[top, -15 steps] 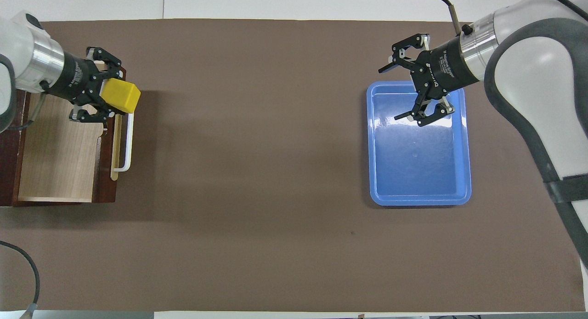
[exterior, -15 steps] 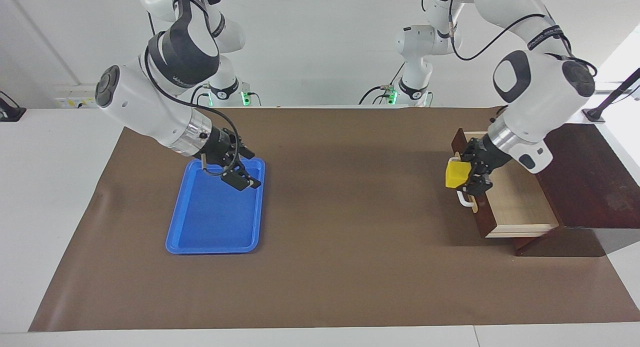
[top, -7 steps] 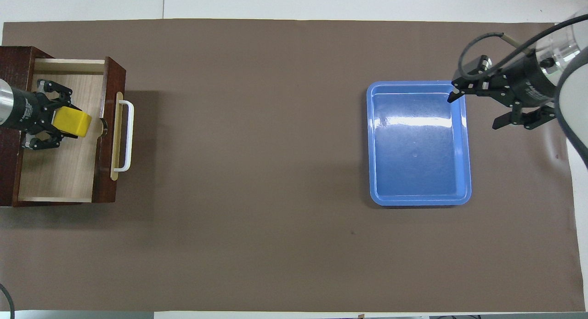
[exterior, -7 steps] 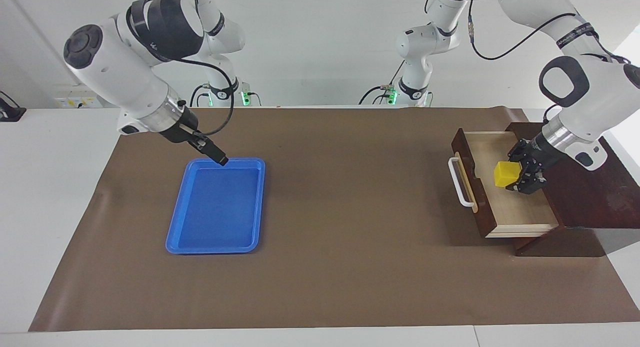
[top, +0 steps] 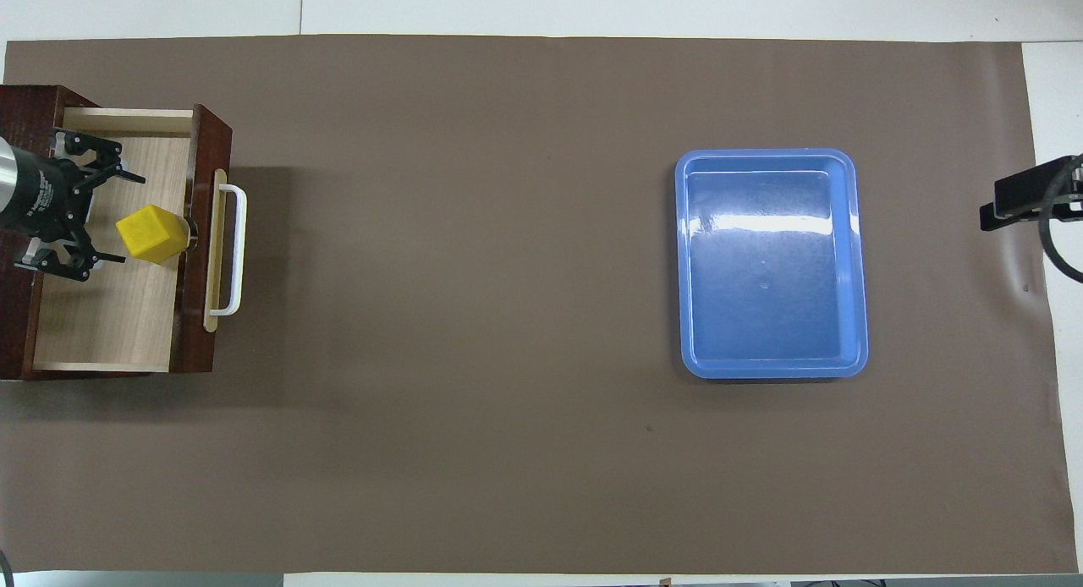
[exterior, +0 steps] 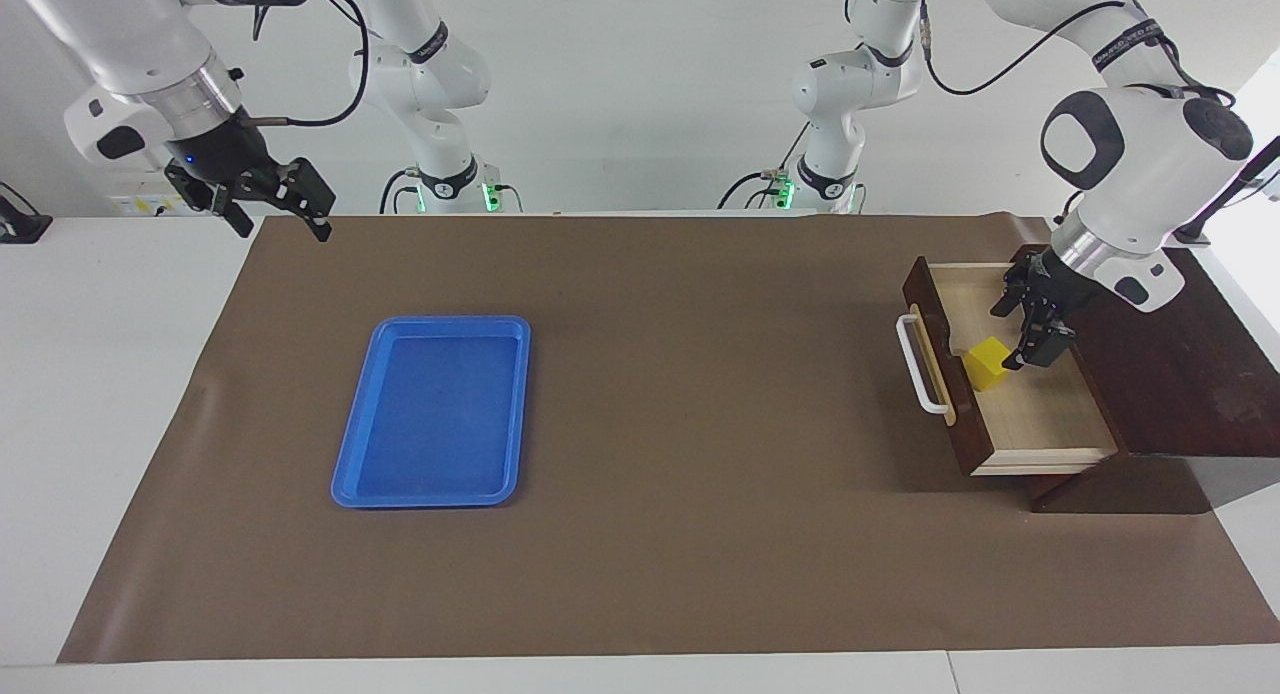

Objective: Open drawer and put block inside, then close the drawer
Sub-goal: 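Push the drawer shut with the left gripper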

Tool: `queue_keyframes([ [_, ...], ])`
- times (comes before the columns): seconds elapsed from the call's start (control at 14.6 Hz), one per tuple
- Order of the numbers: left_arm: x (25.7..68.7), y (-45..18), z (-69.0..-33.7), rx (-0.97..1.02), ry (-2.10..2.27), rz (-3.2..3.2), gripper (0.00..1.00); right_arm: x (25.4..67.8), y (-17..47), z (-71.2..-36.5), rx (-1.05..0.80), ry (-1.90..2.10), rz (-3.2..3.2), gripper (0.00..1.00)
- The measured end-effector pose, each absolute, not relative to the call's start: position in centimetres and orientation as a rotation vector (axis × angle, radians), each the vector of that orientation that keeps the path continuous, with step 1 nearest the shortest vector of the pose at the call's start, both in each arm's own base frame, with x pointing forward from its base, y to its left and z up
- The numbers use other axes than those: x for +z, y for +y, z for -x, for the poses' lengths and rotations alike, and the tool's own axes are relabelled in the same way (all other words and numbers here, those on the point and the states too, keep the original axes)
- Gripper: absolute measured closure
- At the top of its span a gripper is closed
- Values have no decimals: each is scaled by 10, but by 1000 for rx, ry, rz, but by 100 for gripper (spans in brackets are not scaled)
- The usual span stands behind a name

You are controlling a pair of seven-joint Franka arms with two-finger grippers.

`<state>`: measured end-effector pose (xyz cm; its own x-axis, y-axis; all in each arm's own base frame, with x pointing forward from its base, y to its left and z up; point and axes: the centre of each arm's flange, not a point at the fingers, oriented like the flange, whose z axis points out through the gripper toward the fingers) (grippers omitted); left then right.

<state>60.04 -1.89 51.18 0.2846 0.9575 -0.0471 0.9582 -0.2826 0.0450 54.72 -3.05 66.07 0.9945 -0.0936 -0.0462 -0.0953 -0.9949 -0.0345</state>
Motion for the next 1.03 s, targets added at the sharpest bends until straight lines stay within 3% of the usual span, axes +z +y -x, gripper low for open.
queue_keyframes([
  [0.21,489,-131,-587,50,1859,-2587,0,655,-31,-539,45,-2,3116,0],
  [0.34,458,-145,-577,68,1871,-2610,0,638,-29,-544,30,-51,3135,0],
  [0.55,440,-101,-583,97,1910,-2571,0,612,-28,-550,61,-56,3138,0],
  [1.03,450,-7,-594,196,2030,-2474,0,595,-30,-549,116,-30,3136,0],
])
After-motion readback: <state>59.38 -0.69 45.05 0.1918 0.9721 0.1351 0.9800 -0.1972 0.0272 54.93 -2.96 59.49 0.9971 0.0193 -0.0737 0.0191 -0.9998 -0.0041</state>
